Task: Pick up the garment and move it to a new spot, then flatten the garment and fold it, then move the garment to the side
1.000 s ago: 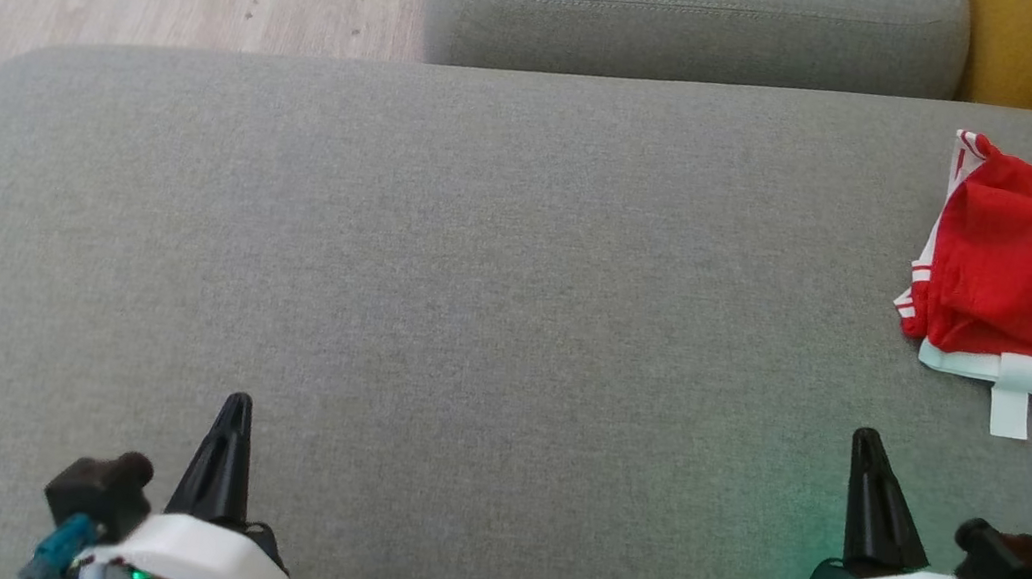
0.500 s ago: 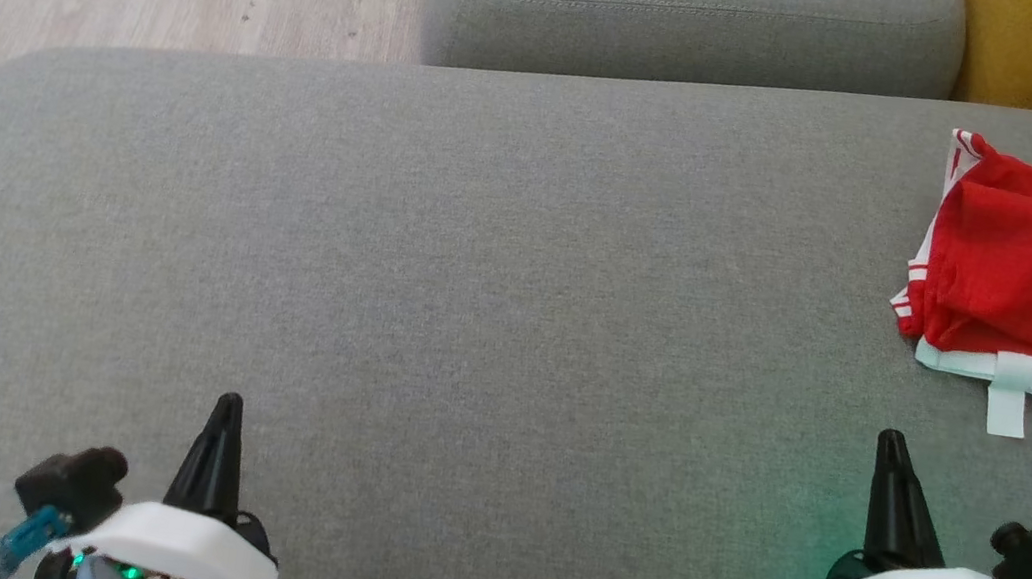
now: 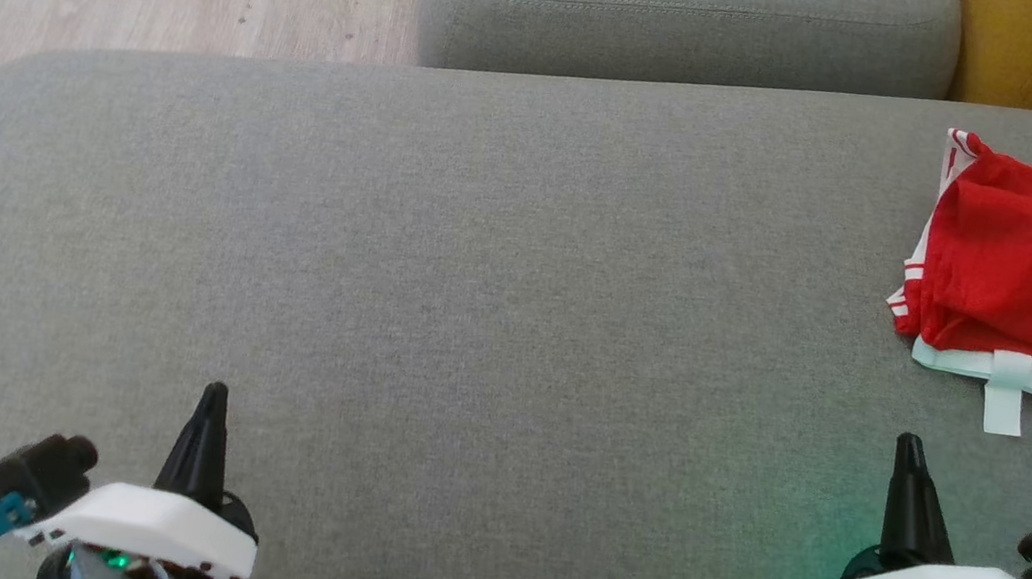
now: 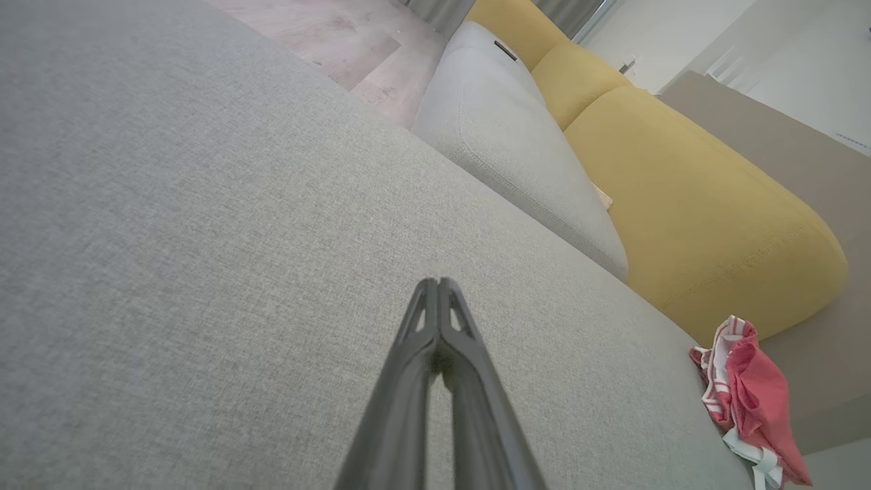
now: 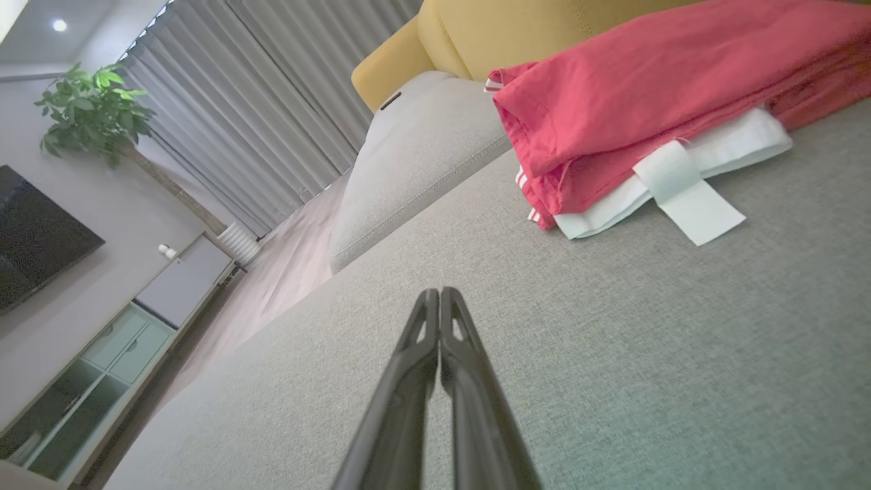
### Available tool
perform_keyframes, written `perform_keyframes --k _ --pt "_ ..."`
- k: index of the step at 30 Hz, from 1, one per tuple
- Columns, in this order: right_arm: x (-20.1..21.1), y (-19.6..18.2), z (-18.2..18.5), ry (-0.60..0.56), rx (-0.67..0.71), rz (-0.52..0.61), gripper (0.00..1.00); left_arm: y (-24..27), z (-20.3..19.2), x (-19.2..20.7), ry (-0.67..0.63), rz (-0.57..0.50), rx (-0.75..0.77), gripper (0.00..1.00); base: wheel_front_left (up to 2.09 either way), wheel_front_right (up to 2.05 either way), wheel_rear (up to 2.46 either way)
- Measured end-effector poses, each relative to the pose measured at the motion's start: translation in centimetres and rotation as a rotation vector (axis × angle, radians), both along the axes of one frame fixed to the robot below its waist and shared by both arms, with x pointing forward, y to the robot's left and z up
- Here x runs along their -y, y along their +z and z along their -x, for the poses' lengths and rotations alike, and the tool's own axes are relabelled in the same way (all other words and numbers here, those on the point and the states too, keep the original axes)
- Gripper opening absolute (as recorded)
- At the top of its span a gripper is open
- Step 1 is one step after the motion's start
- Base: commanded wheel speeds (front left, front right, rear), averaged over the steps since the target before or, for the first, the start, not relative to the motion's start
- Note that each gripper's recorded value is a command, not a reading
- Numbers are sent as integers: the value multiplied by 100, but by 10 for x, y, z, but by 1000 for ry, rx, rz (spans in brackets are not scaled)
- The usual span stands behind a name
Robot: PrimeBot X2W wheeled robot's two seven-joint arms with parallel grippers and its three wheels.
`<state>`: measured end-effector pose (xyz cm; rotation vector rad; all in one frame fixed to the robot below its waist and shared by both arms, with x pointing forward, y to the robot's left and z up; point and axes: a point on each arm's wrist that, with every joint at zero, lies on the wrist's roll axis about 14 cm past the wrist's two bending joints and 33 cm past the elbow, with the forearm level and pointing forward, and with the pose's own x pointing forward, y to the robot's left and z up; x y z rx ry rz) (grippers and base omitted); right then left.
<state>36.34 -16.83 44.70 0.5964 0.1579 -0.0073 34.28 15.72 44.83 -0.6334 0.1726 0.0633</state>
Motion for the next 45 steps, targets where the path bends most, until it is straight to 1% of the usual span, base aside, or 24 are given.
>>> perform_keyframes --k 13,37,45 --pt "7 1 0 -45 -13 -130 0 -3 -1 -7 31 126 -23 0 0 0 0" --pt "18 7 -5 -112 -17 -395 0 4 -12 -10 51 387 -18 0 0 0 0" --pt "22 8 -4 -130 -18 -483 0 3 -12 -16 77 471 -22 0 0 0 0"
